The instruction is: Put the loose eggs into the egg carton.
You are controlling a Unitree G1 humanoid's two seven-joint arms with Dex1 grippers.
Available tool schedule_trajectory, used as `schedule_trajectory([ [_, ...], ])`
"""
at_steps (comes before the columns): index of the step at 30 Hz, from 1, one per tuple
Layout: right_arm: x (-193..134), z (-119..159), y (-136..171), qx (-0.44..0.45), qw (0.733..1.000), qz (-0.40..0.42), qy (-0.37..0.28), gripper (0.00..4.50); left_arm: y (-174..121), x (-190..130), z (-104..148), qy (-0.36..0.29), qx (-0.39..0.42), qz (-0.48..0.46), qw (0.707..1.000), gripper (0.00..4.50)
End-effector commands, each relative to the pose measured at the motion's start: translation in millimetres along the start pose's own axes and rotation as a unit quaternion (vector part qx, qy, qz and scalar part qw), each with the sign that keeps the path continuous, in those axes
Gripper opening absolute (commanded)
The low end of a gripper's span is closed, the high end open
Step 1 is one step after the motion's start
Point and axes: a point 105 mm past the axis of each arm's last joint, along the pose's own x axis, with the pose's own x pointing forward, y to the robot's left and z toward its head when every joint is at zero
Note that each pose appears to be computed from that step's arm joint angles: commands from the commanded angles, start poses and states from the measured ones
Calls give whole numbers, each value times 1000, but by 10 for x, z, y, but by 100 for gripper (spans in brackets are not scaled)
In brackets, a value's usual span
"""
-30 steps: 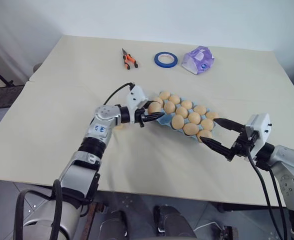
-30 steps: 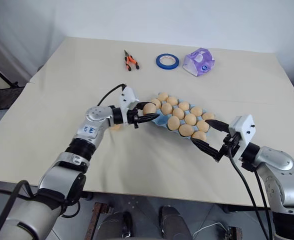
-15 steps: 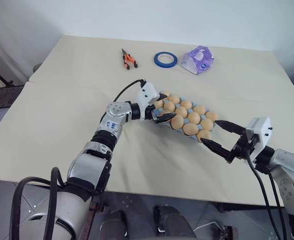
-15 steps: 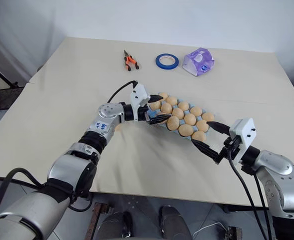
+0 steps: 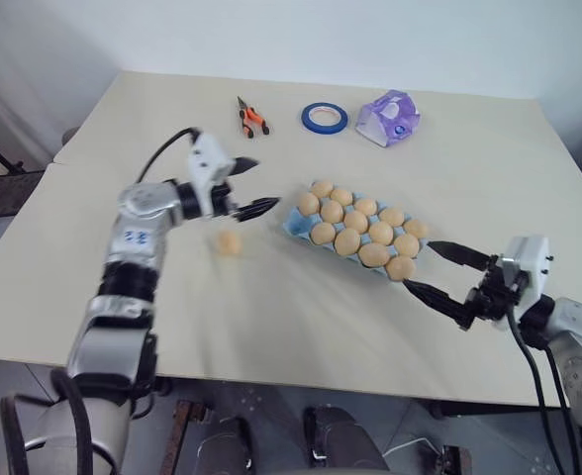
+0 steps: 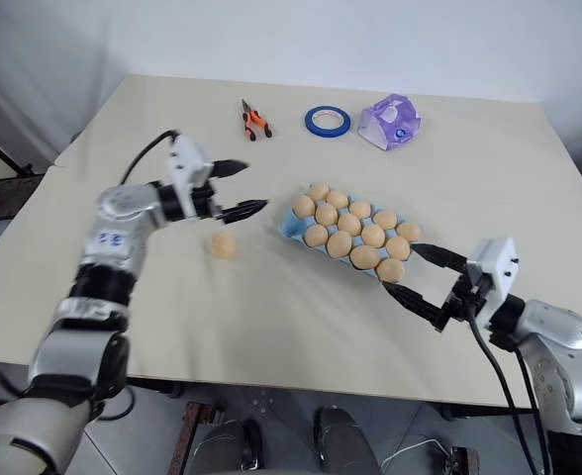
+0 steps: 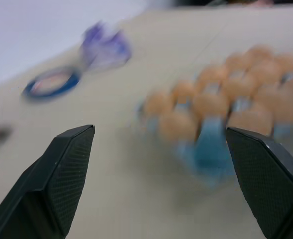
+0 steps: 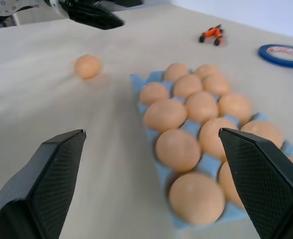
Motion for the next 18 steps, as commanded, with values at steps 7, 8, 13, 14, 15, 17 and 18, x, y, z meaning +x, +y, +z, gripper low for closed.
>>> schedule_trajectory([
  [7,-42,121,35,-25,999,31,-1,450,-52,-864,-173,44,-67,99,992,443],
  [8,-34,121,26,-26,999,31,-1,450,-99,-915,-227,54,-80,99,990,443],
  [13,-7,131,-6,-29,999,32,0,450,-245,-1115,-369,79,-108,107,985,443],
  [14,-3,131,-9,-29,999,32,1,450,-255,-1124,-375,80,-112,108,985,443],
  [15,3,132,-12,-30,999,33,2,450,-270,-1113,-373,80,-113,104,985,443],
  [17,18,136,-19,-31,999,32,2,450,-292,-1054,-358,75,-115,96,986,443],
  [18,23,140,-26,-33,999,31,2,450,-296,-1020,-345,72,-116,92,986,443],
])
